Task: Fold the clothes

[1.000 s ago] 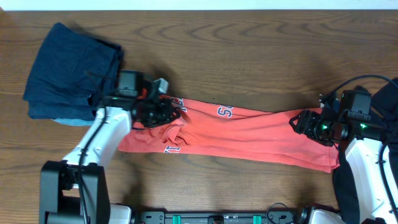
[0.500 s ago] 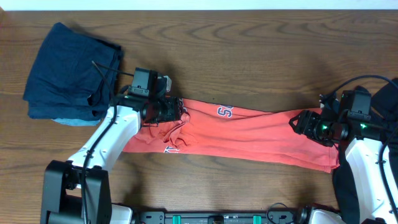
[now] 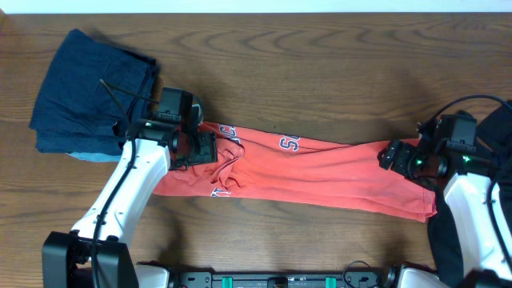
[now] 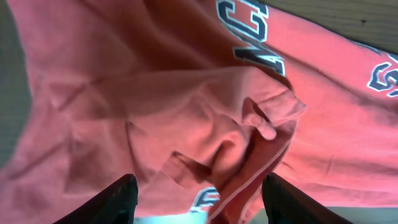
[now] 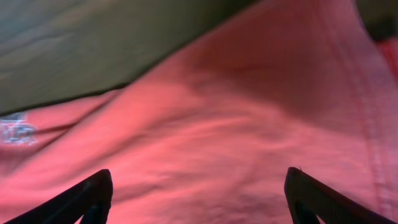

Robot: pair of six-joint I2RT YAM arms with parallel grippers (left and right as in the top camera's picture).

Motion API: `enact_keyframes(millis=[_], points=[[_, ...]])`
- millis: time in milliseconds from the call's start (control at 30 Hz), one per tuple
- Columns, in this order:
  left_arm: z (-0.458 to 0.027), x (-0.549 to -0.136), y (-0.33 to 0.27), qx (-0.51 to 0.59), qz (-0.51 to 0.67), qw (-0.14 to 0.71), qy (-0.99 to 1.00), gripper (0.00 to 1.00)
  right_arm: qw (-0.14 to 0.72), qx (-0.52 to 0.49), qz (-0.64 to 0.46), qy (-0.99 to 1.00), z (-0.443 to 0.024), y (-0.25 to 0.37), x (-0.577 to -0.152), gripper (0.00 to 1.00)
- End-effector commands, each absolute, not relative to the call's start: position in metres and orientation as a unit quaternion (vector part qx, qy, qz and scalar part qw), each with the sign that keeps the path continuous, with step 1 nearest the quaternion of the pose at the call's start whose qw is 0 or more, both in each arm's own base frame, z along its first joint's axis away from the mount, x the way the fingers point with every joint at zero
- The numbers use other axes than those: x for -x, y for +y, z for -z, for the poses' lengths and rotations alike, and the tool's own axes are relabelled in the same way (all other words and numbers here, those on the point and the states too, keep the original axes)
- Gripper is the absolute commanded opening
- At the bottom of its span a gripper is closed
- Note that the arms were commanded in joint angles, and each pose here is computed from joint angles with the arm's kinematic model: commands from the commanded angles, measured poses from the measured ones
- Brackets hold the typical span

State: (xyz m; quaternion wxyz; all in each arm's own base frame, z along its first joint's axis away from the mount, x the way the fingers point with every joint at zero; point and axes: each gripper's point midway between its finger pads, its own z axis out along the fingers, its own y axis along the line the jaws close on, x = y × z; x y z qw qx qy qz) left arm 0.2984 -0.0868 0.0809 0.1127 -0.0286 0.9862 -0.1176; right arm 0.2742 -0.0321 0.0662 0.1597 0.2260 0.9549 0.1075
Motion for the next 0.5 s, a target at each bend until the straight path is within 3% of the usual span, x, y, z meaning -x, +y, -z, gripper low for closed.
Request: enact_keyframes(millis=[0,133,233,333,467], points=[[-0.083,-0.305,-0.096,-0.054,0.125,0.128,0.982,0.65,0.134,-0.290,-0.068,0.945,-0.049,-0.065,-0.264,0.88],[-0.068,-0.307,-0.105,-0.098,0.126,0.123,0.980,0.63,0.126,-0.320,-0.121,0.931,-0.044,-0.074,-0.262,0.87],[-0.046,-0.310,-0.106,-0.097,0.124,0.110,0.981,0.44,0.139,-0.312,-0.150,0.928,-0.049,-0.078,-0.262,0.87],[-0.021,-0.313,-0.098,-0.086,0.103,0.088,0.987,0.11,0.140,-0.331,-0.150,0.921,-0.049,-0.087,-0.257,0.86],[0.012,-0.309,-0.065,-0.024,0.020,0.050,0.998,0.06,0.145,-0.346,-0.147,0.915,-0.049,-0.095,-0.257,0.86]])
